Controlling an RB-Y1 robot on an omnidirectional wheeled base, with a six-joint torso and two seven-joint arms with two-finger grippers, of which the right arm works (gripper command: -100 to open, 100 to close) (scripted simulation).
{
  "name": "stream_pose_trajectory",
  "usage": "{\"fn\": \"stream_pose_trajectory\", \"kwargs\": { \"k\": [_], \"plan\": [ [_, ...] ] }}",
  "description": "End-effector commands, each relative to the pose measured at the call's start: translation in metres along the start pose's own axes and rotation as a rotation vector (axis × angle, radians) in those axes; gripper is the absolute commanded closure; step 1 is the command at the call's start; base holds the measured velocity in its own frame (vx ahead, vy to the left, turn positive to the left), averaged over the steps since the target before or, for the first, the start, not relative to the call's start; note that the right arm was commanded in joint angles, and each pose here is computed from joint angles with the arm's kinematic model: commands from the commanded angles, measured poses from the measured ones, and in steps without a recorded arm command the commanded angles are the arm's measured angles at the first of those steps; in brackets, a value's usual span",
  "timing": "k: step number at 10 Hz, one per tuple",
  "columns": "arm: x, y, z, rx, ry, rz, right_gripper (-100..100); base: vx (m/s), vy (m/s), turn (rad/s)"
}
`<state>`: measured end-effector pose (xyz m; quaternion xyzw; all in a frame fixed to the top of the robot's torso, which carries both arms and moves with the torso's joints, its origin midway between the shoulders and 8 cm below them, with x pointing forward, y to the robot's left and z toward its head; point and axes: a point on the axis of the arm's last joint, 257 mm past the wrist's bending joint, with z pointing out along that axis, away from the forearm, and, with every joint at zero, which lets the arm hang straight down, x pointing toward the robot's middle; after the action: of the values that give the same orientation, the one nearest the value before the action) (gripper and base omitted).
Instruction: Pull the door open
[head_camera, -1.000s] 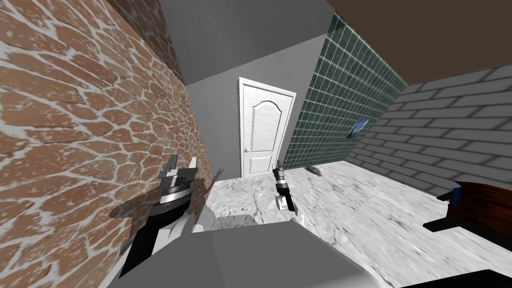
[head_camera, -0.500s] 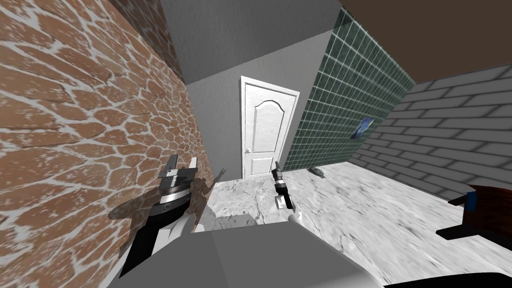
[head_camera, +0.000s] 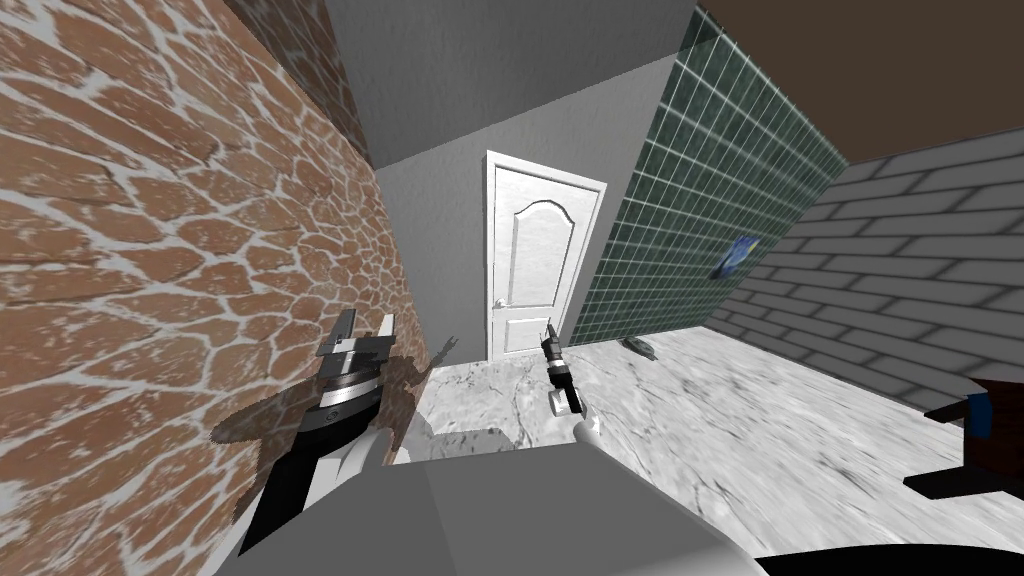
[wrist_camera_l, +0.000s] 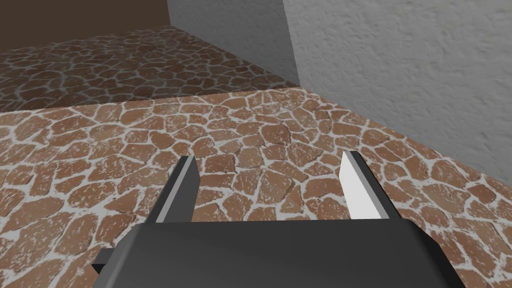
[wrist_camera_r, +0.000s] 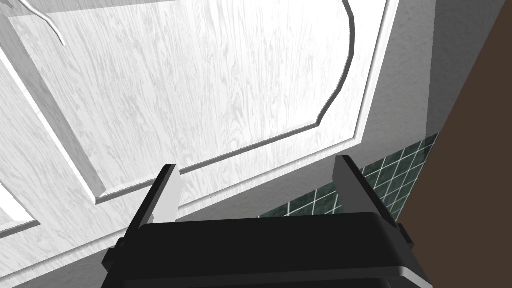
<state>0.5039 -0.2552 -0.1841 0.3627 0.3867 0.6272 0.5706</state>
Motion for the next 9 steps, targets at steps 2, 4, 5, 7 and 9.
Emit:
{"fn": "stream_pose_trajectory", "kwargs": {
  "k": [2, 4, 5, 7, 9],
  "plan": [
    [-0.001, -0.017, -0.0015, 0.035, 0.002, -0.004, -100, 0.095, 0.057, 0.016],
    [-0.001, -0.029, 0.0015, 0.055, 0.008, -0.008, -100, 0.078, 0.048, 0.023],
    [-0.002, -0.035, -0.0018, 0.07, 0.006, -0.009, -100, 0.064, 0.036, 0.008],
    [-0.003, -0.043, -0.002, 0.086, 0.007, -0.012, -100, 0.054, 0.025, 0.013],
    [-0.004, -0.051, -0.0024, 0.103, 0.009, -0.015, -100, 0.047, 0.031, 0.013]
  ]
}}
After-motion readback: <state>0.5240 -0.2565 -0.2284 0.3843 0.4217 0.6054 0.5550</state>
